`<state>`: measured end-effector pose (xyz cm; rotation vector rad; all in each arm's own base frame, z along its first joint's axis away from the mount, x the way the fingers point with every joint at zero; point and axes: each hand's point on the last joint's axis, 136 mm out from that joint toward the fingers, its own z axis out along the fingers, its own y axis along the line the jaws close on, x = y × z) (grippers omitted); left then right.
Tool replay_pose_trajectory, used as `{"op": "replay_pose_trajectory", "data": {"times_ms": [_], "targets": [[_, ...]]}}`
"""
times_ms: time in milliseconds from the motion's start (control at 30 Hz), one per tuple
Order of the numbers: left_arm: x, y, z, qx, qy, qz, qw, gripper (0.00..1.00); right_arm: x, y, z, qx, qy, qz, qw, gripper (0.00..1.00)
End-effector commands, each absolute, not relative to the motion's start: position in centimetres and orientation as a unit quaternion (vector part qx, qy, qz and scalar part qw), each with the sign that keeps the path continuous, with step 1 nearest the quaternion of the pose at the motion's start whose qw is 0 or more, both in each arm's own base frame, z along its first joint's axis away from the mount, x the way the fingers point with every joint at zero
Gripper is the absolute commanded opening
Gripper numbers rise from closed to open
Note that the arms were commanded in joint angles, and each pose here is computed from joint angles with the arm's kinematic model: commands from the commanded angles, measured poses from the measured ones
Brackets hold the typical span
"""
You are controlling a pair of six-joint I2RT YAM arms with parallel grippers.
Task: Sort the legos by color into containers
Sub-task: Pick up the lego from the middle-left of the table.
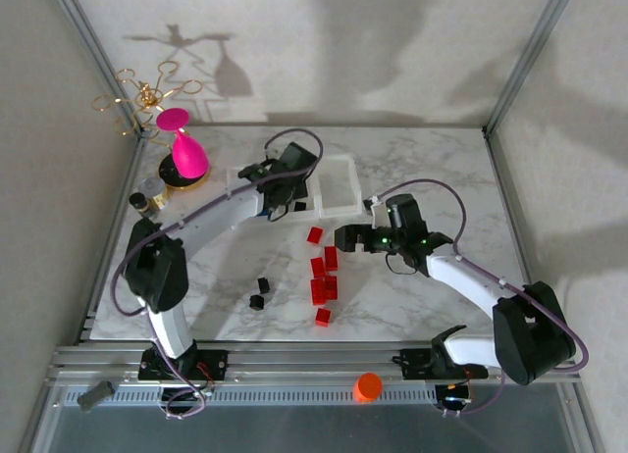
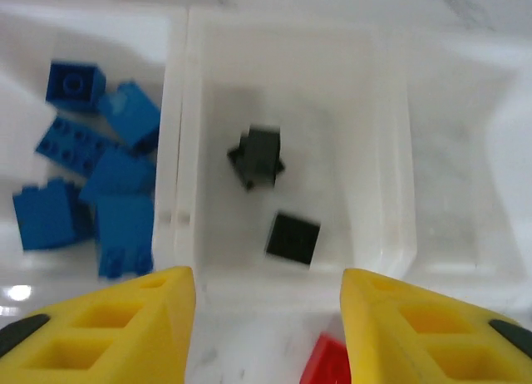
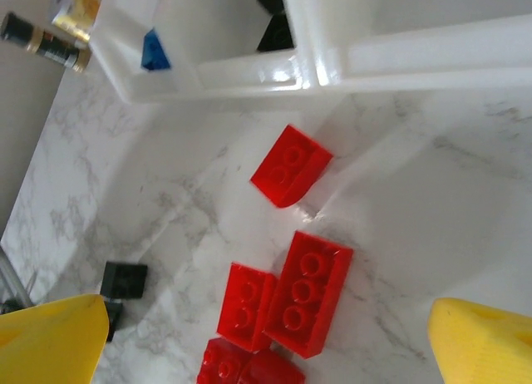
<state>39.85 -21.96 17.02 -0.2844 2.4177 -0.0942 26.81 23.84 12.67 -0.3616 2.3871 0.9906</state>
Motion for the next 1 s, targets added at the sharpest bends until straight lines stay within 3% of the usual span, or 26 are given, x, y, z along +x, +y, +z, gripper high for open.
{"op": "replay_pose_trajectory", "data": {"times_ms": [0, 467, 967], "targets": [[36.5, -21.5, 17.2, -0.12, 0.931, -0.059, 0.34, 0.5, 24.6, 24.9, 13.0, -0.178, 0.876, 0.372, 0.249, 0.99], [22.7, -16.8, 10.1, -0.168, 0.952, -0.089, 0.241, 0.53, 20.0, 27.0, 10.4, -0.187, 0.881, 0.378, 0.214, 0.99], [20.8, -17.4, 4.4, -0.156, 0.967, -0.053, 0.196, 0.54, 20.3, 27.7, 10.1, -0.182, 0.884, 0.369, 0.221, 0.99]]}}
